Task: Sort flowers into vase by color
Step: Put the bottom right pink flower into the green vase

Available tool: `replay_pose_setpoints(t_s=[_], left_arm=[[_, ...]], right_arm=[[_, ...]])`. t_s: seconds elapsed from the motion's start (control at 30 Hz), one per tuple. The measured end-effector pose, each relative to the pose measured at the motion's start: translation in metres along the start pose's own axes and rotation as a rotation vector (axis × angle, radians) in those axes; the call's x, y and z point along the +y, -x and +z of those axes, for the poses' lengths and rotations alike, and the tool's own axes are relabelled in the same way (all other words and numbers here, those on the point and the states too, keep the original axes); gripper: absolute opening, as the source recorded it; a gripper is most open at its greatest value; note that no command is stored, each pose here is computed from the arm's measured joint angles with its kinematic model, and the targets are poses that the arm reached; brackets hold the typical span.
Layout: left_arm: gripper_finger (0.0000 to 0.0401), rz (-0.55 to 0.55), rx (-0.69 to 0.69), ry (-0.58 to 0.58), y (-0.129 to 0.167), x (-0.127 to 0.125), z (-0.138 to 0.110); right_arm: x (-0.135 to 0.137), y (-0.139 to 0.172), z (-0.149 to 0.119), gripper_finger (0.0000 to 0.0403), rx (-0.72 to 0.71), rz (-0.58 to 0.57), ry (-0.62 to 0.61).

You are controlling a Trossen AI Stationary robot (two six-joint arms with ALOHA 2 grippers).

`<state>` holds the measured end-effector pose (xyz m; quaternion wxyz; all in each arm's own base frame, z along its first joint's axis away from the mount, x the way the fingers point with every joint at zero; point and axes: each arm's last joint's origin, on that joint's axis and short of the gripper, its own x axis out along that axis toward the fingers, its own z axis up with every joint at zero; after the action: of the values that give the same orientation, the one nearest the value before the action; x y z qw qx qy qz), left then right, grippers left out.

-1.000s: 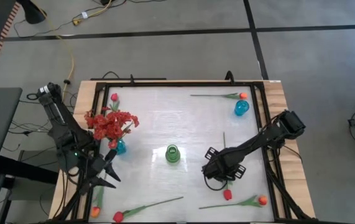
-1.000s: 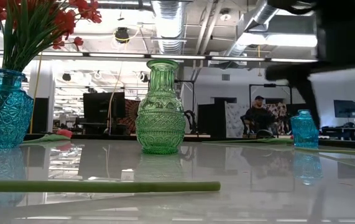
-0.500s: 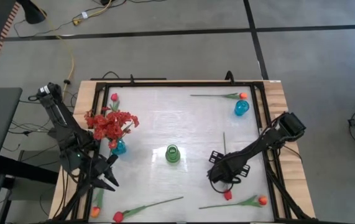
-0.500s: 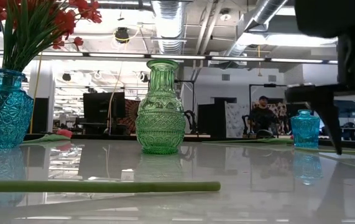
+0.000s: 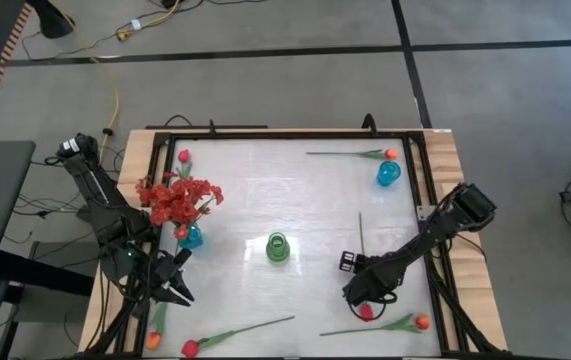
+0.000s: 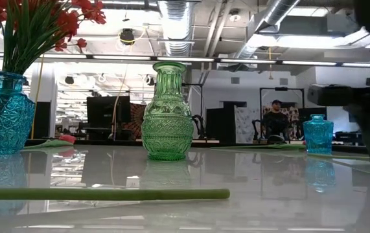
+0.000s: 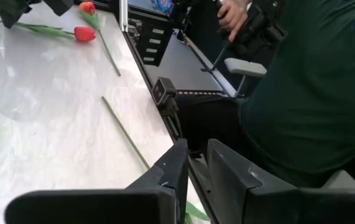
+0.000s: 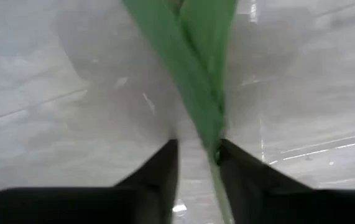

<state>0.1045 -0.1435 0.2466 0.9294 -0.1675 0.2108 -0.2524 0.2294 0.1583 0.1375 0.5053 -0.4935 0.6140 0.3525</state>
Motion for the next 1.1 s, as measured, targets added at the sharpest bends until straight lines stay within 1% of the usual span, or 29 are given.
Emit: replay_pose_setpoints(t_s=[0.13, 0.17, 0.2, 0.27, 0.37, 0.43, 0.5, 0.57, 0.63, 0.77, 0.83, 0.9, 0.97, 1.1], left_arm=[[0.0033, -0.003, -0.009, -0.017, 0.0, 0.0, 0.001], [0.0029, -0.001, -0.009, -0.018, 0.0, 0.0, 0.001], [0.0025, 0.002, -0.011, -0.018, 0.0, 0.0, 0.001], [0.0017, 0.008, -0.015, -0.018, 0.0, 0.0, 0.001], [0.0007, 0.018, -0.022, -0.017, 0.0, 0.0, 0.001], [0.0002, 0.018, -0.026, -0.02, 0.001, 0.0, 0.002], [0.0001, 0.017, -0.035, -0.027, 0.003, 0.001, 0.003], [0.0001, 0.008, -0.049, -0.017, 0.005, 0.002, 0.006], [0.0, -0.001, -0.057, -0.023, 0.007, 0.003, 0.008], [0.0, -0.04, -0.067, -0.022, 0.008, 0.001, 0.011], [0.0, -0.056, -0.057, -0.019, 0.007, 0.001, 0.01], [0.0, -0.074, -0.045, -0.011, 0.007, 0.0, 0.01], [0.0, -0.091, -0.038, -0.007, 0.007, 0.0, 0.01], [0.0, -0.102, -0.032, -0.024, 0.007, -0.001, 0.01]], right_arm=[[0.006, 0.002, 0.006, 0.0045, 0.003, -0.024, -0.013], [0.007, 0.003, 0.006, 0.0028, 0.002, -0.028, -0.018], [0.008, 0.004, 0.007, 0.0021, 0.001, -0.029, -0.021], [0.006, 0.008, 0.01, 0.0023, -0.005, -0.047, -0.042], [-0.001, 0.021, 0.013, 0.0041, -0.002, -0.106, -0.099], [-0.007, 0.034, 0.012, 0.0044, -0.01, -0.131, -0.14], [-0.015, 0.052, 0.007, 0.0038, -0.055, -0.163, -0.203], [-0.023, 0.074, -0.002, 0.0028, -0.127, -0.199, -0.3], [-0.028, 0.096, -0.017, 0.0021, -0.223, -0.219, -0.416], [-0.036, 0.136, -0.053, 0.0025, -0.489, -0.275, -0.711], [-0.036, 0.153, -0.071, 0.0028, -0.622, -0.309, -0.817], [-0.035, 0.168, -0.083, 0.0029, -0.767, -0.354, -0.863], [-0.031, 0.182, -0.094, 0.0026, -0.881, -0.421, -0.873], [-0.032, 0.206, -0.112, 0.0023, -1.123, -0.606, -0.875]])
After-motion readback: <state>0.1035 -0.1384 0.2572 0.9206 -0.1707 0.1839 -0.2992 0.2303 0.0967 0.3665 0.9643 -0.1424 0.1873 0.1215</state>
